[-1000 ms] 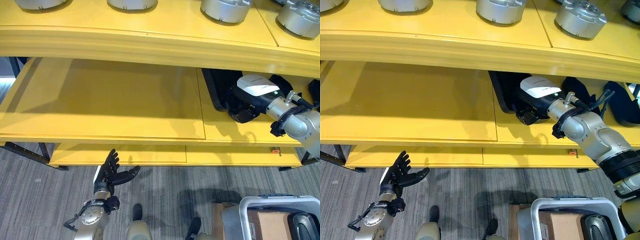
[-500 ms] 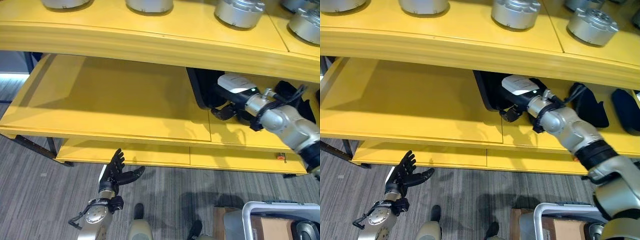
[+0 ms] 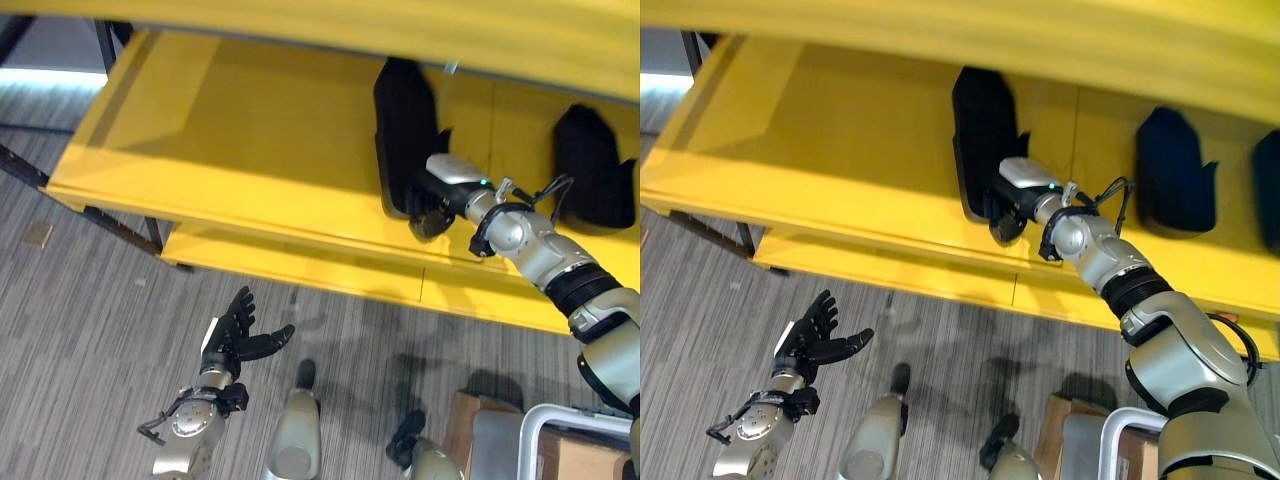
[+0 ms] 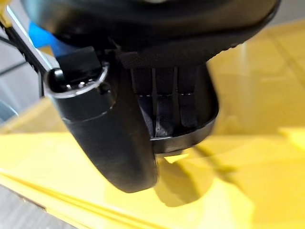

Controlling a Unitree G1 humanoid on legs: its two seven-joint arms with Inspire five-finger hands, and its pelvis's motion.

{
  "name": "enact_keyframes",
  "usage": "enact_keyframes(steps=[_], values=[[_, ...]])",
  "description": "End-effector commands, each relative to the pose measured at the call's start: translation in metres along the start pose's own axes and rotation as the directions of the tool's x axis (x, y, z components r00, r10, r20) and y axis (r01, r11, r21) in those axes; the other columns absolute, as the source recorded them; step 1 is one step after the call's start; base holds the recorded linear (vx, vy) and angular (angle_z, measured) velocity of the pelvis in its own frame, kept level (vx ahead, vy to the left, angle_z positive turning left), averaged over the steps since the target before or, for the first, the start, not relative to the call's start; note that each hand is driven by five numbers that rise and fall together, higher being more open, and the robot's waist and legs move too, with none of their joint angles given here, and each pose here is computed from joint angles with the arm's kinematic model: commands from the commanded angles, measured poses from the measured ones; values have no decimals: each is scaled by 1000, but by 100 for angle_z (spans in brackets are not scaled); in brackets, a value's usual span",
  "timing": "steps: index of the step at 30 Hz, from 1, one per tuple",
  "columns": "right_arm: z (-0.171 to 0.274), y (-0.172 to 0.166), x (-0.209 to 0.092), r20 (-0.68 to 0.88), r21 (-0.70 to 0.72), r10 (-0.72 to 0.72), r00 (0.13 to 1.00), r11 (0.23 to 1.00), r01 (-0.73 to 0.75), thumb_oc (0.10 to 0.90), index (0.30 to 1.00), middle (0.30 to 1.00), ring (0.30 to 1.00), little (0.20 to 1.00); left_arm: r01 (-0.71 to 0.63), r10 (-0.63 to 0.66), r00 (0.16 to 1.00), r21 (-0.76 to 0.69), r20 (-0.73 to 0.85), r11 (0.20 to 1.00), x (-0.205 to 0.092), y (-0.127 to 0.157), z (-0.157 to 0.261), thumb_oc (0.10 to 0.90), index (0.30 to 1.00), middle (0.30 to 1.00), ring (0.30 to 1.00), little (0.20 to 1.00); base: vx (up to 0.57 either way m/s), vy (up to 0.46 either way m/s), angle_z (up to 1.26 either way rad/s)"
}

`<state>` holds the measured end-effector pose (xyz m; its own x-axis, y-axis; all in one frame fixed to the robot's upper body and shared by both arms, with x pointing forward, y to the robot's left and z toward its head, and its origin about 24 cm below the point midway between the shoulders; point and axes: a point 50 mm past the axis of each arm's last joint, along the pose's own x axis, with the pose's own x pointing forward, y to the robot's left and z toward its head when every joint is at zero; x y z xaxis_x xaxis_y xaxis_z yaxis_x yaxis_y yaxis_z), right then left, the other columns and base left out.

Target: Move parts from the plastic box to the shelf.

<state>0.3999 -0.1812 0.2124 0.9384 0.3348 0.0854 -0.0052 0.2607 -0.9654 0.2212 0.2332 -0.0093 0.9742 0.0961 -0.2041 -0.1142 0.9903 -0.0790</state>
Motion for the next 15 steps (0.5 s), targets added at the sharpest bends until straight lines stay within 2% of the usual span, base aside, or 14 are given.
enact_keyframes(steps=[1,4,15], values=[[23,-95,7,62,25,-322,945,947,321,400,300,300,300,300,91,-98,970,40,222,995,-1,-6,46,900,1000,1000,1000,1000,21,3,8],[21,-110,5,39,15,-361,932,932,361,400,300,300,300,300,94,-101,970,44,221,995,0,-6,47,900,1000,1000,1000,1000,24,-12,12],[3,-132,-1,-57,-36,-414,908,910,413,400,300,300,300,300,112,-117,967,34,225,993,3,-11,48,900,1000,1000,1000,1000,17,-1,9]])
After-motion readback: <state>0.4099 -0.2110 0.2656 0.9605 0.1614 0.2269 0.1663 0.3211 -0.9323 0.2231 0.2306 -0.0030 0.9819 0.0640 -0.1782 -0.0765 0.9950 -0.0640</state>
